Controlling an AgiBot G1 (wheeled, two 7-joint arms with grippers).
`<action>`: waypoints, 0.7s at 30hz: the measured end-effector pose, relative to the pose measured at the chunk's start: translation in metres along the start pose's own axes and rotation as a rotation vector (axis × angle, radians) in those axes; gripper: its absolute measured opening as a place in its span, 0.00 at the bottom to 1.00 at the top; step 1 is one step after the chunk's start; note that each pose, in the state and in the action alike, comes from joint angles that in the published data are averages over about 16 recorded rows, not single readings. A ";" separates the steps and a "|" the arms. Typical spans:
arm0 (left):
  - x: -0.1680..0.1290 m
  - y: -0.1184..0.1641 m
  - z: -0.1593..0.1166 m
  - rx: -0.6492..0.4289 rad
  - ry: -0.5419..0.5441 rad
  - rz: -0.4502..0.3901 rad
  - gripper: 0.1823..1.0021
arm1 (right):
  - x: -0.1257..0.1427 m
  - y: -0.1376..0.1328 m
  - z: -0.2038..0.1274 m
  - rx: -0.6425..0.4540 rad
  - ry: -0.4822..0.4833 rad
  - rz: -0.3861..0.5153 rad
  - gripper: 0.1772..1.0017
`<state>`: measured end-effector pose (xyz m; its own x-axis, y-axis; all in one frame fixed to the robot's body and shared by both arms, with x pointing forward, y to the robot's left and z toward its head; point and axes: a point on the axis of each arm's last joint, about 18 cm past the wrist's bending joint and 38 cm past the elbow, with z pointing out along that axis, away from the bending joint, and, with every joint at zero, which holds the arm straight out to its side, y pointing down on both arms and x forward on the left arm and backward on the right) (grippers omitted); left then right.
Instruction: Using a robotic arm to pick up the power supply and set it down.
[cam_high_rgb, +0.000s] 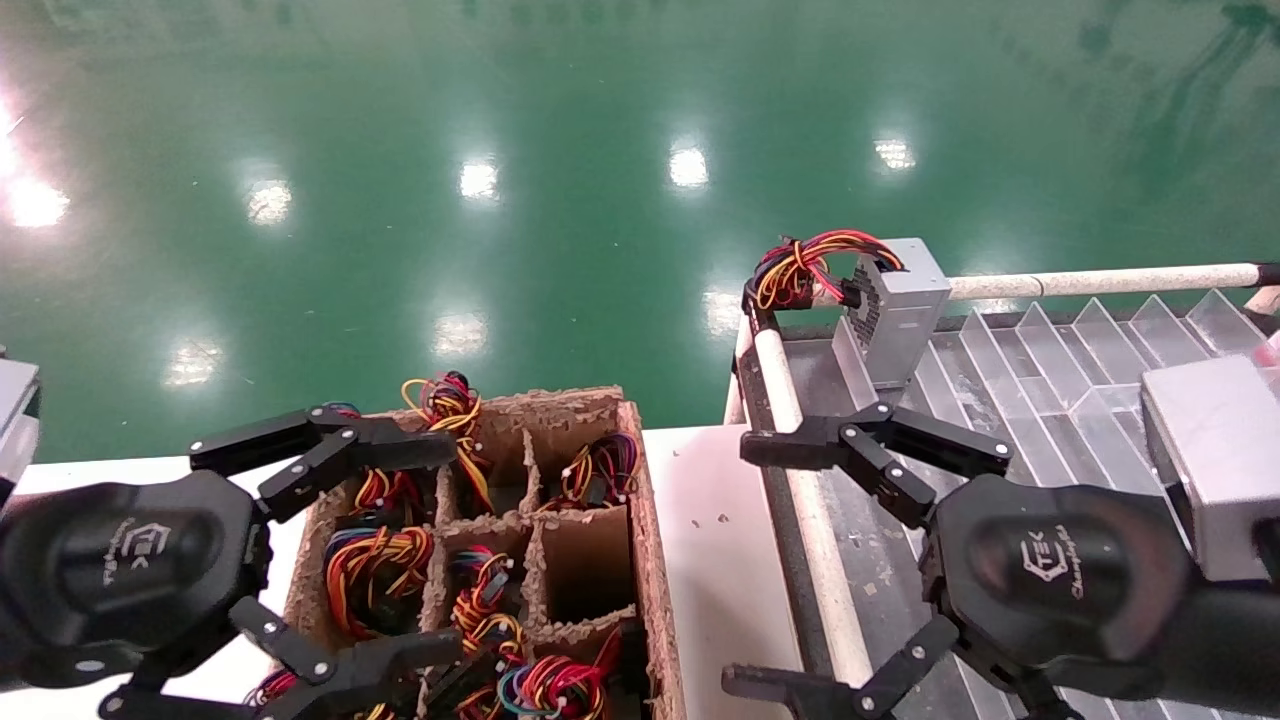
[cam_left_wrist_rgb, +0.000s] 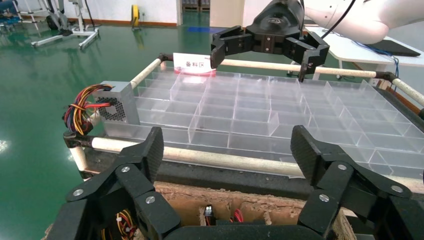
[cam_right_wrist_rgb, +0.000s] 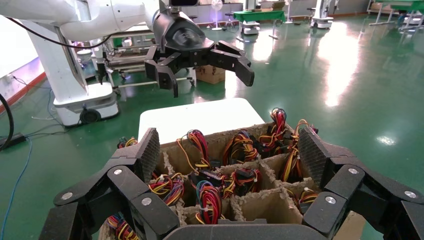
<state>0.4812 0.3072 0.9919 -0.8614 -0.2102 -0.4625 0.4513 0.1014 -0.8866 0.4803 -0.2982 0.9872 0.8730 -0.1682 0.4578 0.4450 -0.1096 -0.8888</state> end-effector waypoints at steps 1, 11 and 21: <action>0.000 0.000 0.000 0.000 0.000 0.000 0.94 | 0.001 0.002 0.002 -0.002 -0.005 0.007 1.00; 0.000 0.000 0.000 0.000 0.000 0.000 0.78 | 0.020 0.033 0.037 -0.063 -0.074 0.110 1.00; 0.000 0.000 0.000 0.000 0.000 0.000 0.49 | 0.047 0.067 0.085 -0.192 -0.136 0.221 1.00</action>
<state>0.4812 0.3072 0.9919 -0.8614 -0.2102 -0.4625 0.4513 0.1014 -0.8866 0.5681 -0.2303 0.9474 0.9689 -0.0771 0.2351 0.2067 -0.2701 -0.9404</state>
